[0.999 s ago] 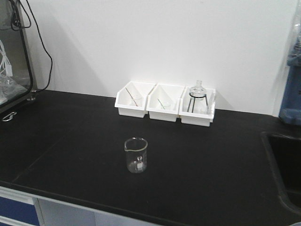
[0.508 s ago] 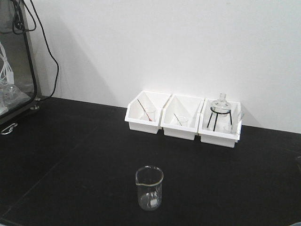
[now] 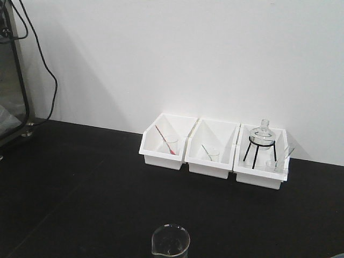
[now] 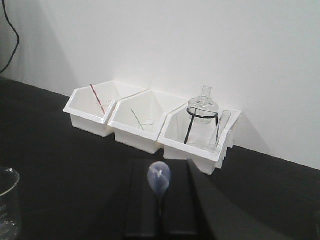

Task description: Grab transparent chemical and place on left bench

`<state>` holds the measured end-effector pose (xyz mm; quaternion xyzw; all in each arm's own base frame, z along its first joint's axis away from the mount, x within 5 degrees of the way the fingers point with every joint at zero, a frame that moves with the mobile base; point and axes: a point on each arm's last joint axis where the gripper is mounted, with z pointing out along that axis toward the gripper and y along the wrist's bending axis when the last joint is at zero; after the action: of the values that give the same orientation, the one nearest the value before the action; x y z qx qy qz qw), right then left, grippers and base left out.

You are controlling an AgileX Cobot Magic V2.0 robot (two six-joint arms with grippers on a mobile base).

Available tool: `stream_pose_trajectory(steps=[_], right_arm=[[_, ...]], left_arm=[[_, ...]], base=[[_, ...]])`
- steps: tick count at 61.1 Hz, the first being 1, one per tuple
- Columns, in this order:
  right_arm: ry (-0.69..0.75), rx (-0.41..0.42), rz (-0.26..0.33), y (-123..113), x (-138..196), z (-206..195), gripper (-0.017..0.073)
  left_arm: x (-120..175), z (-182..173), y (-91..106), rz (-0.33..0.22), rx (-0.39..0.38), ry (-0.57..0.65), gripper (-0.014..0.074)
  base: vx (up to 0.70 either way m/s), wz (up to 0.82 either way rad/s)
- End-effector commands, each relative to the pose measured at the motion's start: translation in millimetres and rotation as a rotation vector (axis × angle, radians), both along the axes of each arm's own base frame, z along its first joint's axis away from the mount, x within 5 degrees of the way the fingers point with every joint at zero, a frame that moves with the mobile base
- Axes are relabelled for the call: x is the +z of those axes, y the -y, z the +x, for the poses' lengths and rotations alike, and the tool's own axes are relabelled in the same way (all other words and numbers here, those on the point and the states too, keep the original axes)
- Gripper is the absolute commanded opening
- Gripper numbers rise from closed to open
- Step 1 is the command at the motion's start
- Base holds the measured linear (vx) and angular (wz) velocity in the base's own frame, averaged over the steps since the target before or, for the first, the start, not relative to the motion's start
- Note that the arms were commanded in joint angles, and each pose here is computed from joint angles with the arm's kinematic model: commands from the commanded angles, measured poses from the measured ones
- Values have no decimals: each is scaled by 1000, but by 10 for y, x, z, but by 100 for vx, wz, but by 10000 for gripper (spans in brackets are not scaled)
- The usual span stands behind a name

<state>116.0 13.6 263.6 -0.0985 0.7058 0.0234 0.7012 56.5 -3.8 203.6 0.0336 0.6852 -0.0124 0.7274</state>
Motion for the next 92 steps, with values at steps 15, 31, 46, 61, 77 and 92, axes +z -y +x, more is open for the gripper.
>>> stream_pose_trajectory(steps=[15, 31, 46, 61, 77, 92], right_arm=[[64, 36, 17, -32, 131, 1, -4], [74, 47, 18, -41, 140, -1, -4], [135, 156, 14, -133, 193, 13, -3], [147, 382, 112, -289, 376, 236, -1], [132, 510, 84, -472, 669, 612, -1], [-68, 555, -57, -1179, 659, 945, -1]], left_arm=[[27, -15, -2, -14, -1, 81, -3], [27, -15, -2, -14, -1, 81, -3], [27, -15, -2, -14, -1, 81, -3], [27, -15, -2, -14, -1, 81, -3], [27, -15, -2, -14, -1, 81, -3], [27, -15, -2, -14, -1, 81, -3]], base=[[11, -5], [5, -2], [0, 0], [0, 0], [0, 0], [0, 0]])
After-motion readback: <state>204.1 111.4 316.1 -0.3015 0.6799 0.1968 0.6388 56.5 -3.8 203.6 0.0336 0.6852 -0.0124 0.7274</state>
